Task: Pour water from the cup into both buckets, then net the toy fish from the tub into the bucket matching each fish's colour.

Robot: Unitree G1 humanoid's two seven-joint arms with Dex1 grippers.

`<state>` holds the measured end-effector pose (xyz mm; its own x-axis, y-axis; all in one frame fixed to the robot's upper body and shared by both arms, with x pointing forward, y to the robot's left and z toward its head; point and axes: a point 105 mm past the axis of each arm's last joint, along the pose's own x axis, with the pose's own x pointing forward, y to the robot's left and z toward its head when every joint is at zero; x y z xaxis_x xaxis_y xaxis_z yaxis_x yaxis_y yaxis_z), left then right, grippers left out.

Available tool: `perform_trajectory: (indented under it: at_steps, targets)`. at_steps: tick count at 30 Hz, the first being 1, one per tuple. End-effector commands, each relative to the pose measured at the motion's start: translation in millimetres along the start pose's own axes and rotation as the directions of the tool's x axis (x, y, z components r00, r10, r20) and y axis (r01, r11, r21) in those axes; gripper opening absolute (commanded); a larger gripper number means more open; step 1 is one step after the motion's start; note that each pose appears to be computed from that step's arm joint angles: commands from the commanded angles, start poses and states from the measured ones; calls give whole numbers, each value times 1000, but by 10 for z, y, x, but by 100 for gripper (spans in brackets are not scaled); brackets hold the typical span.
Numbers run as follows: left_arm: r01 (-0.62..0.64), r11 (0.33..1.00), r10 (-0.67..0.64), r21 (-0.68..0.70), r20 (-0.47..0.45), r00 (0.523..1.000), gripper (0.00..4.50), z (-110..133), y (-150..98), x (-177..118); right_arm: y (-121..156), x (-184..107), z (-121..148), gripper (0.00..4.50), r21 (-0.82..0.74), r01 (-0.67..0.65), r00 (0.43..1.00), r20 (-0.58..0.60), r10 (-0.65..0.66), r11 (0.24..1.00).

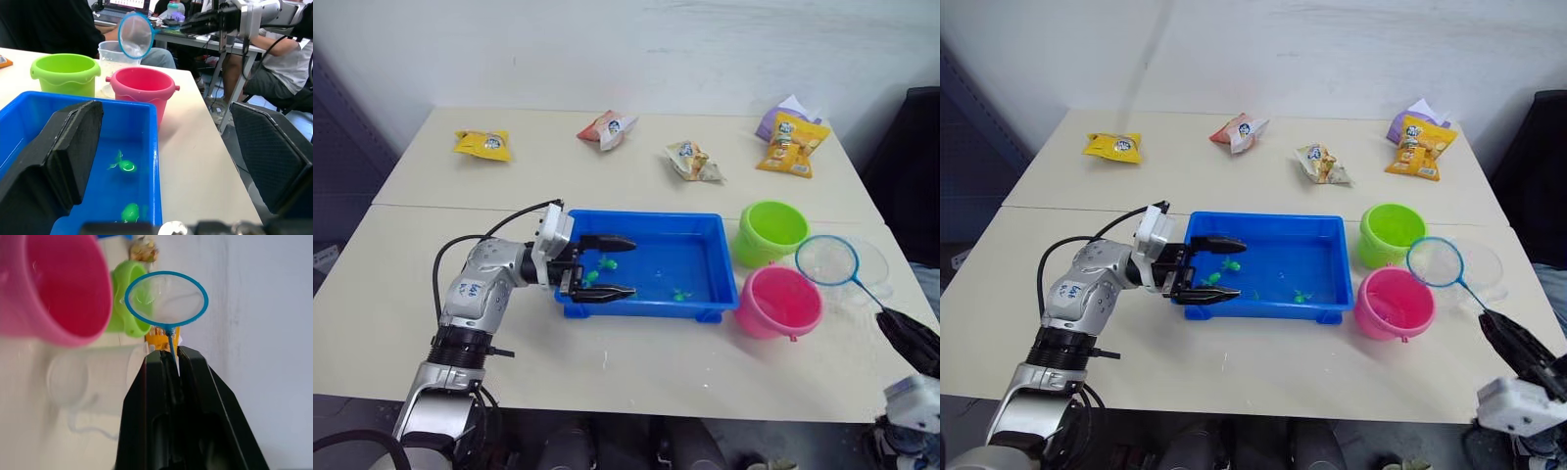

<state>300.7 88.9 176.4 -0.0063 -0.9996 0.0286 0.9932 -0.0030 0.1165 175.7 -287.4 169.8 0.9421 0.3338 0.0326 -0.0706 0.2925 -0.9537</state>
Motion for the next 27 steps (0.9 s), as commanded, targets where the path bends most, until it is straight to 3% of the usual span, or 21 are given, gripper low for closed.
perform_trajectory:
  at_steps: [1,4,7,11,14,17,22,27]
  targets:
    - [-65,997,65,38,1,998,446,88,44,-164,-99,211,392,0,374,-77,981,193,4,924]
    - [-137,990,137,35,-23,990,446,57,57,-362,-22,383,658,0,560,-273,942,319,101,782]
    - [-220,975,222,41,-39,974,446,52,58,-537,17,583,841,0,681,-385,912,384,143,623]
    - [-336,940,339,56,-61,939,446,51,10,-793,185,911,944,0,749,-465,885,389,255,472]
    - [-409,908,416,89,-85,905,446,37,-25,-955,299,1131,876,0,780,-436,890,301,341,448]
    - [-485,866,498,120,-128,858,446,13,-21,-1107,407,1304,895,0,816,-453,861,297,412,360]
    - [-528,840,542,129,-142,828,446,-3,-66,-1198,439,1629,827,0,846,-389,868,203,453,365]
    - [-555,823,567,119,-133,813,446,-28,-120,-1237,549,1878,833,0,801,-411,836,140,531,436]
